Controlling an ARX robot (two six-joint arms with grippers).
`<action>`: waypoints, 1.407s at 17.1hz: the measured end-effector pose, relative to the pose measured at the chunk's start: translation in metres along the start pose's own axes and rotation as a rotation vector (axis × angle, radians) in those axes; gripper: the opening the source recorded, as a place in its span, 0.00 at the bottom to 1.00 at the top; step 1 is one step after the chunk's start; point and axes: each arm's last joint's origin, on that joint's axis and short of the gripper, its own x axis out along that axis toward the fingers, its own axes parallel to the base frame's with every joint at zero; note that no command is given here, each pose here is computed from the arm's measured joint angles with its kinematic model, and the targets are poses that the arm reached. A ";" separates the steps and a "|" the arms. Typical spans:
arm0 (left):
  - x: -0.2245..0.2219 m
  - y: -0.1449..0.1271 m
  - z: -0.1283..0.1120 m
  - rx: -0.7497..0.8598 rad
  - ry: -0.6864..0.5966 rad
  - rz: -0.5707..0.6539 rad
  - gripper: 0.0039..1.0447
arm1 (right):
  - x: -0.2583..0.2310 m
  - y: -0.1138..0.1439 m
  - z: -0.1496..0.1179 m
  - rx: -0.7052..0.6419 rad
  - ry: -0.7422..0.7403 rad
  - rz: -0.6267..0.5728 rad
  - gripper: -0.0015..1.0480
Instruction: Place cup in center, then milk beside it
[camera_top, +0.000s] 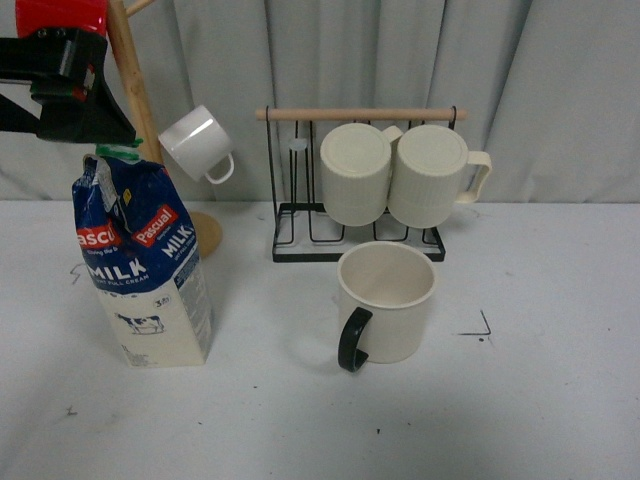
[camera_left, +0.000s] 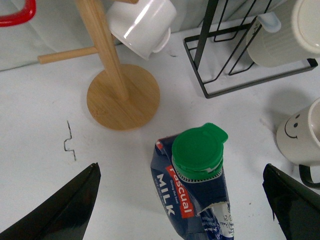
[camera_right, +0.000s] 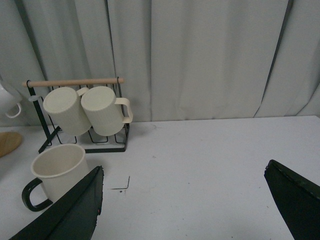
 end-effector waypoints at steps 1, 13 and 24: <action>0.002 -0.003 -0.003 0.002 0.010 -0.001 0.94 | 0.000 0.000 0.000 0.000 0.000 0.000 0.94; 0.039 -0.025 -0.024 0.019 0.084 0.072 0.70 | 0.000 0.000 0.000 0.000 0.000 0.000 0.94; 0.028 -0.046 -0.017 0.001 0.082 0.097 0.04 | 0.000 0.000 0.000 0.000 0.000 0.000 0.94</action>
